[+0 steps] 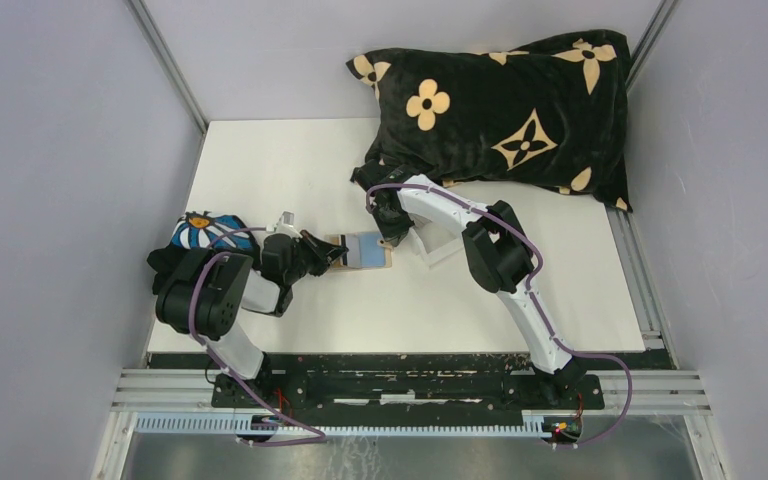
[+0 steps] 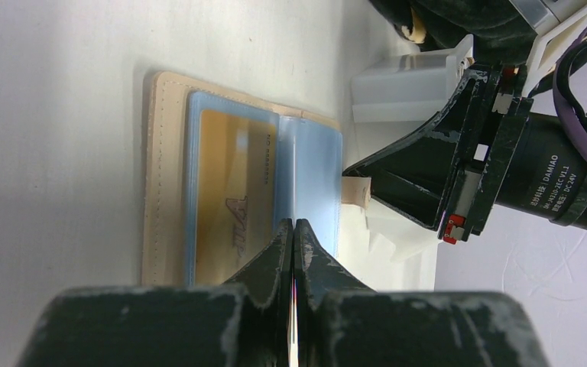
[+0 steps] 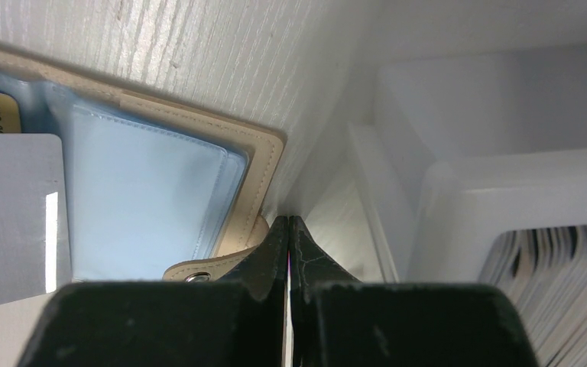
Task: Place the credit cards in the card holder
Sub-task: Insert the credit card into the card holder.
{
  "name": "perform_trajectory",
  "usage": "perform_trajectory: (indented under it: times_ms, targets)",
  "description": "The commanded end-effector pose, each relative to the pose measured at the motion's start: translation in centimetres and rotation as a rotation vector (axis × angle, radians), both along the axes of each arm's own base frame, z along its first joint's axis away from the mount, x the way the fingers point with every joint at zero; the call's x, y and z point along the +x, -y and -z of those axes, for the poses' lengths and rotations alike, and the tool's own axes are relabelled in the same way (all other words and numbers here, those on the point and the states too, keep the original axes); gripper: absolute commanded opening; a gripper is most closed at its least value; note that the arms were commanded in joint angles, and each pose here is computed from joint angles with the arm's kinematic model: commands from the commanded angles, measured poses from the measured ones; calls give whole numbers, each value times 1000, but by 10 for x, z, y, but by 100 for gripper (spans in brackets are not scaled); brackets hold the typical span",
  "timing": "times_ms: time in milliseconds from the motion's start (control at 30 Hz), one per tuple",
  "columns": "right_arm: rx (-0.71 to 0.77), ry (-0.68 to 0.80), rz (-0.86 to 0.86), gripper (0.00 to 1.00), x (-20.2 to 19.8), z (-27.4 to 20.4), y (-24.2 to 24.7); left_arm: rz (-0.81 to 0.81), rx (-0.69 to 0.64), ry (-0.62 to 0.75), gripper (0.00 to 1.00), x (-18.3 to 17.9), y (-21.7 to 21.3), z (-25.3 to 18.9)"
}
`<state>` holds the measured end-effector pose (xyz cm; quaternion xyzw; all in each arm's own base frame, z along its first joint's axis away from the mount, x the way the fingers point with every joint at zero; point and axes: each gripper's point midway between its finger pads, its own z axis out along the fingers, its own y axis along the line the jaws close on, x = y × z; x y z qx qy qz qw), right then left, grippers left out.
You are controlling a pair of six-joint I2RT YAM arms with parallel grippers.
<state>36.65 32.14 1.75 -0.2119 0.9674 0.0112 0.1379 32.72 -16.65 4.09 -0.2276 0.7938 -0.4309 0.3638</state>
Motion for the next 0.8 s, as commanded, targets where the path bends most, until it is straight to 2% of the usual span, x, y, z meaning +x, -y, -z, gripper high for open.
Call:
perform_trajectory:
  times_ms: [0,767]
  targets:
    - [15,31,21,1,5,-10,-1,3,-28,51,3,8,3,-13]
    - [8,15,19,1,4,-4,-2,23,-16,69,3,18,7,-9]
